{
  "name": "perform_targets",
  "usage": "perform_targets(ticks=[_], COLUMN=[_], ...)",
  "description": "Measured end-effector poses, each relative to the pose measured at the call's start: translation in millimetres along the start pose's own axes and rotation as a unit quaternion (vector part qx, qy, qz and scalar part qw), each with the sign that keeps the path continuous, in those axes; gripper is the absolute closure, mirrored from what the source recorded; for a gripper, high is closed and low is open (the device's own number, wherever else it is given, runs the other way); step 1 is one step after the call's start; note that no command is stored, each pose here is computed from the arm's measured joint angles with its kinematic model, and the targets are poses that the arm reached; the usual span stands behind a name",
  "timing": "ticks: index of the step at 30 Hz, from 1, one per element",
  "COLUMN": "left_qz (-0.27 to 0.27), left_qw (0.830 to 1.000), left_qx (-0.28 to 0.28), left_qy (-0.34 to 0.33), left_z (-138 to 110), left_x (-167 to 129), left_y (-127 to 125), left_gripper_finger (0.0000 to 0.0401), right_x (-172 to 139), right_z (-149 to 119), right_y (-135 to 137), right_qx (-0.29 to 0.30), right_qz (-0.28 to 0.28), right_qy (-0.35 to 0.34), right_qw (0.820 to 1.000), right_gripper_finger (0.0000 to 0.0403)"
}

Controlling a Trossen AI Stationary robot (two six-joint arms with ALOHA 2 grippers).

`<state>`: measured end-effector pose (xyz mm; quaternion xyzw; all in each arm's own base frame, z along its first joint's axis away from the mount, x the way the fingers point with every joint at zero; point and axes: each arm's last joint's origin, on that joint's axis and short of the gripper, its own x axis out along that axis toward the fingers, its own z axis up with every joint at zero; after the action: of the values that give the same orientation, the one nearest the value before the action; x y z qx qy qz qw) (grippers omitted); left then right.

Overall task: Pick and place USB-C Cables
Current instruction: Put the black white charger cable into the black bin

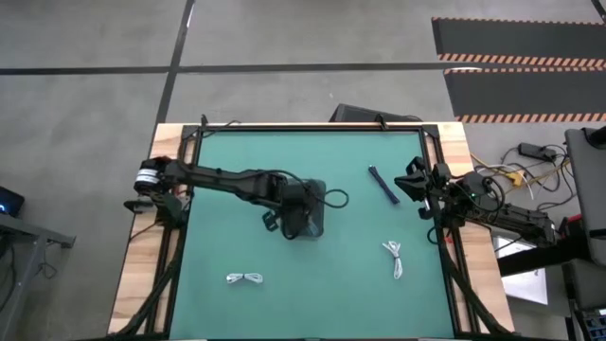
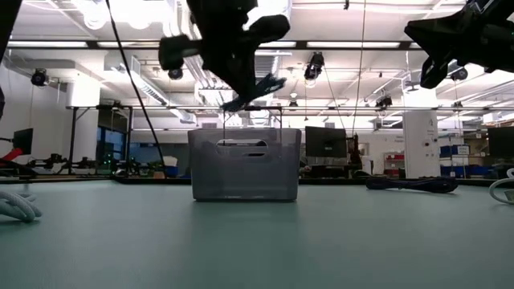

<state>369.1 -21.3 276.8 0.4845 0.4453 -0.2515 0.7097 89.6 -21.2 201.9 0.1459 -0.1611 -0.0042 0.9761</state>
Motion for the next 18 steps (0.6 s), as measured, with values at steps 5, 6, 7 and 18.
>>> perform_targets(ticks=[5,6,7,18], left_qz=[0.009,0.012,0.014,0.047], left_qw=[0.999,0.999,0.999,0.999], left_qx=[0.049,0.048,0.046,0.018], left_qy=[0.003,0.003,0.005,-0.016], left_z=[-9,-11,-13,-35], left_x=[11,13,14,18], left_y=[-1,-1,0,16], left_gripper_finger=[0.0386,0.0386,0.0386,0.0386], right_x=[0,0,0,0], right_z=[0,0,0,0], right_y=[0,0,0,0], right_qx=[0.000,0.000,0.000,-0.001], right_qz=[0.000,0.000,0.000,0.000], right_qy=[0.000,0.000,0.000,0.000], right_qw=[1.000,1.000,1.000,1.000], right_gripper_finger=[0.0376,0.0376,0.0376,0.0376])
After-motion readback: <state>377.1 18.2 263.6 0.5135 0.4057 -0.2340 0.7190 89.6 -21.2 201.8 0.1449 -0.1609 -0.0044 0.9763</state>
